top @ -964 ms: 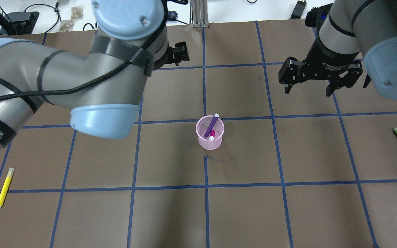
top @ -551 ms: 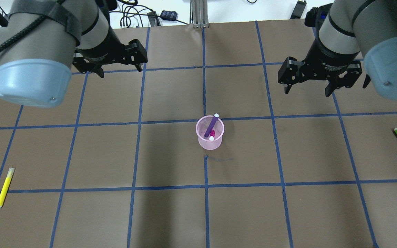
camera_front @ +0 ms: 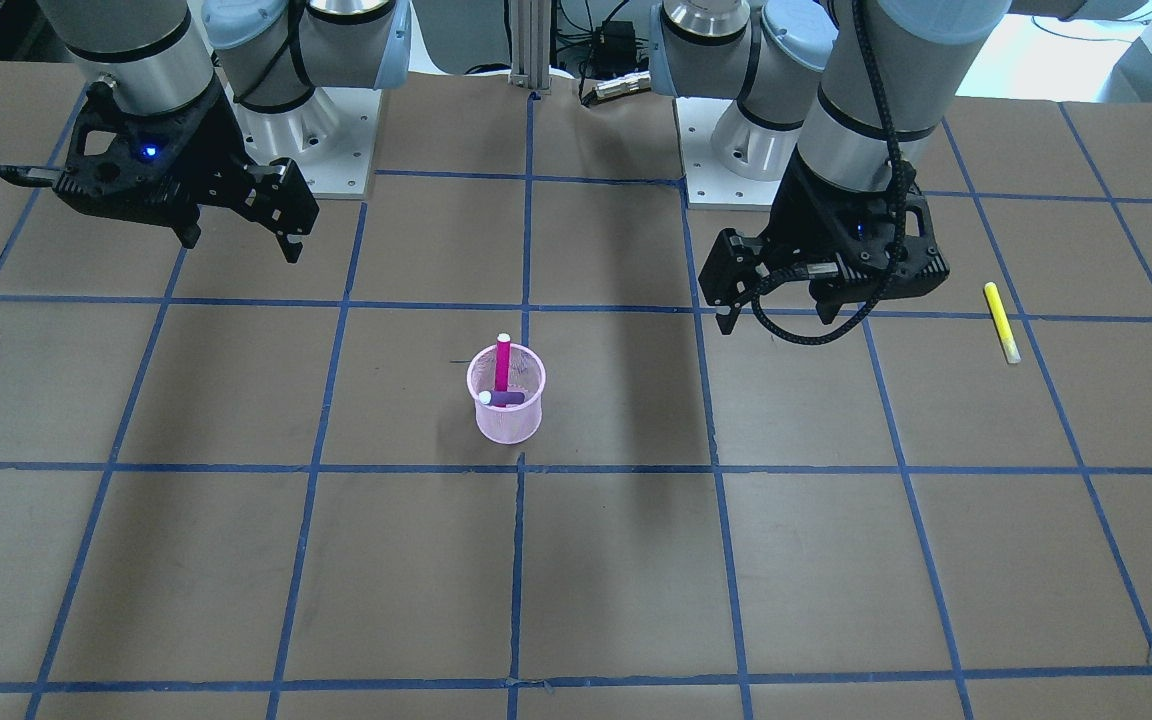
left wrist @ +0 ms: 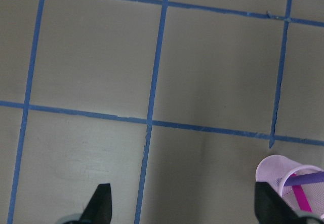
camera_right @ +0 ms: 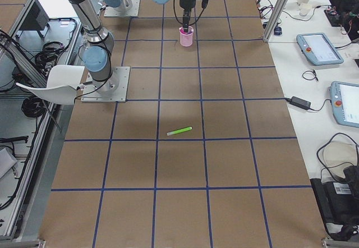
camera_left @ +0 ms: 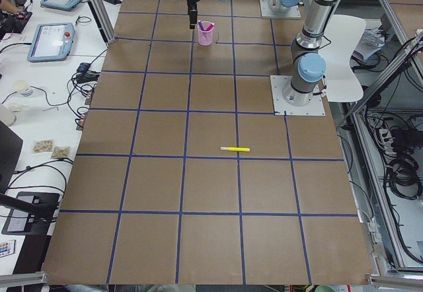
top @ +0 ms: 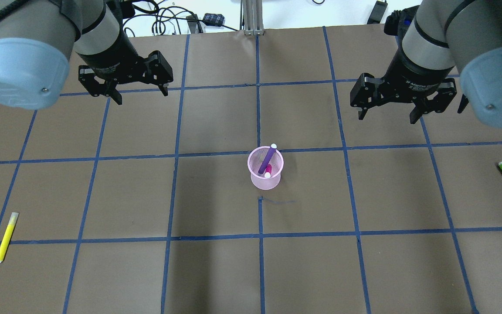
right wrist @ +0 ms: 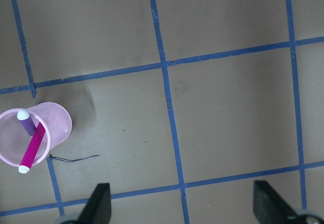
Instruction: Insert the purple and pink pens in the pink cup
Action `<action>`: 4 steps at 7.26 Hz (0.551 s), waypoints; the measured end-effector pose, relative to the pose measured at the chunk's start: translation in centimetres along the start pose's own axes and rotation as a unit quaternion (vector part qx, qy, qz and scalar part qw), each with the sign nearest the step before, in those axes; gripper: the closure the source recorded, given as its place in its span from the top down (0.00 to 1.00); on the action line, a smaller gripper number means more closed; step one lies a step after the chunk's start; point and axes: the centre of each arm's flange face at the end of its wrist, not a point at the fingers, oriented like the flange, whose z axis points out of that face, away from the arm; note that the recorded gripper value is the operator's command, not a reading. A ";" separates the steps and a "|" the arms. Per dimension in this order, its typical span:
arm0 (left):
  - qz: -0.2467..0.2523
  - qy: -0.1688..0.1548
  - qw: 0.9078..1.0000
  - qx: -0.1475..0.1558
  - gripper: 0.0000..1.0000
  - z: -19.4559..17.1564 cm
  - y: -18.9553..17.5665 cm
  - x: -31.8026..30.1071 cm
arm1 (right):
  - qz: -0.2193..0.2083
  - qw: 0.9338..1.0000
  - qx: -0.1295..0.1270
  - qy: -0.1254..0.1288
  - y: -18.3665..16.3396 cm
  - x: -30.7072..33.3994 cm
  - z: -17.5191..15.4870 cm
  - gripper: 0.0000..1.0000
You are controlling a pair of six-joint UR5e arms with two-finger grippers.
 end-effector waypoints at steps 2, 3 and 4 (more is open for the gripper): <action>0.008 -0.002 1.000 -0.010 1.00 0.1 -0.8 0.2 | 0.008 1.000 -0.002 -0.001 0.1 -0.2 0.0 1.00; 0.030 -0.002 0.999 -0.010 1.00 -0.6 -0.1 0.2 | 0.010 1.000 -0.002 -0.002 0.2 -0.2 0.0 1.00; 0.050 -0.002 0.999 -0.009 1.00 -1.2 0.5 0.0 | 0.010 1.000 -0.003 -0.004 0.2 -0.3 0.0 1.00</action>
